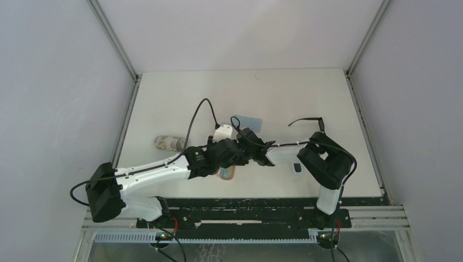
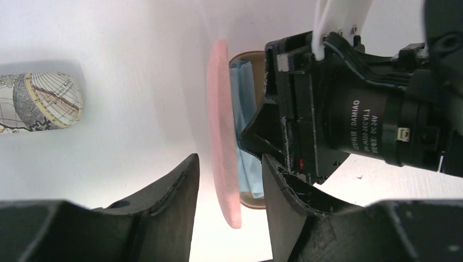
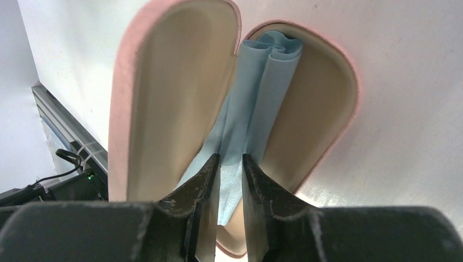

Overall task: Organize the sunglasses
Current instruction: Adjust the glasses cleaning cloth on the sunglasses case.

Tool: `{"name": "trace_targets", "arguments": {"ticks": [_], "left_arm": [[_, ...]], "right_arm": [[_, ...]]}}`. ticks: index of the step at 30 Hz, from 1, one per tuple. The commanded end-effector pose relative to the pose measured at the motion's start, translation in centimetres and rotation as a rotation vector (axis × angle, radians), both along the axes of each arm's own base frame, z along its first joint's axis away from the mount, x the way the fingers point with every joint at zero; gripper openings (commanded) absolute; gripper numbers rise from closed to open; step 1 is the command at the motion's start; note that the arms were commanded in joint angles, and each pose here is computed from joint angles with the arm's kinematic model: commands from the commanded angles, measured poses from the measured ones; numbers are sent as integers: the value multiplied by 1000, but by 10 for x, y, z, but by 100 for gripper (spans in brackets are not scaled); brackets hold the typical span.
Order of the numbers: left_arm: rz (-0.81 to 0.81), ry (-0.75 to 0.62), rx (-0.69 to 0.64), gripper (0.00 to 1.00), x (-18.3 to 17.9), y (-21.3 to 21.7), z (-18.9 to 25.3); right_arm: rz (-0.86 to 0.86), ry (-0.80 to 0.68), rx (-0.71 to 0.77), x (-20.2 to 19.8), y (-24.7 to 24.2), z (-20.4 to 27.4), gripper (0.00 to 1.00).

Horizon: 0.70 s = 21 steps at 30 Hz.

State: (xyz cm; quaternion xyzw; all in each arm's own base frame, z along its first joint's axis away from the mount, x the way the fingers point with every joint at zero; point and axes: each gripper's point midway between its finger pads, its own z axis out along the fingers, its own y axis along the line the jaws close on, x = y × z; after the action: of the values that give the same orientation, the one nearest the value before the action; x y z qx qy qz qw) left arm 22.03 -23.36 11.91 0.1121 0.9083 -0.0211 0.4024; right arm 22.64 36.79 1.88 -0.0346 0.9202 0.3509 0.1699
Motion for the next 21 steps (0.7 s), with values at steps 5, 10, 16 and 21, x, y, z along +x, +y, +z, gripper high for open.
{"name": "trace_targets", "arguments": {"ticks": [5, 10, 16, 21], "left_arm": [[93, -30, -297, 53, 10, 17, 5], [70, 15, -475, 59, 10, 22, -7], [51, 24, -672, 68, 13, 22, -19], [14, -23, -859, 74, 18, 22, -12]], "right_arm": [[-1, -8, 13, 1, 2, 3, 20], [-5, -7, 15, 2, 0, 3, 20], [-5, -3, 19, 1, -1, 2, 20], [-3, -1, 21, 1, -2, 2, 20]]}}
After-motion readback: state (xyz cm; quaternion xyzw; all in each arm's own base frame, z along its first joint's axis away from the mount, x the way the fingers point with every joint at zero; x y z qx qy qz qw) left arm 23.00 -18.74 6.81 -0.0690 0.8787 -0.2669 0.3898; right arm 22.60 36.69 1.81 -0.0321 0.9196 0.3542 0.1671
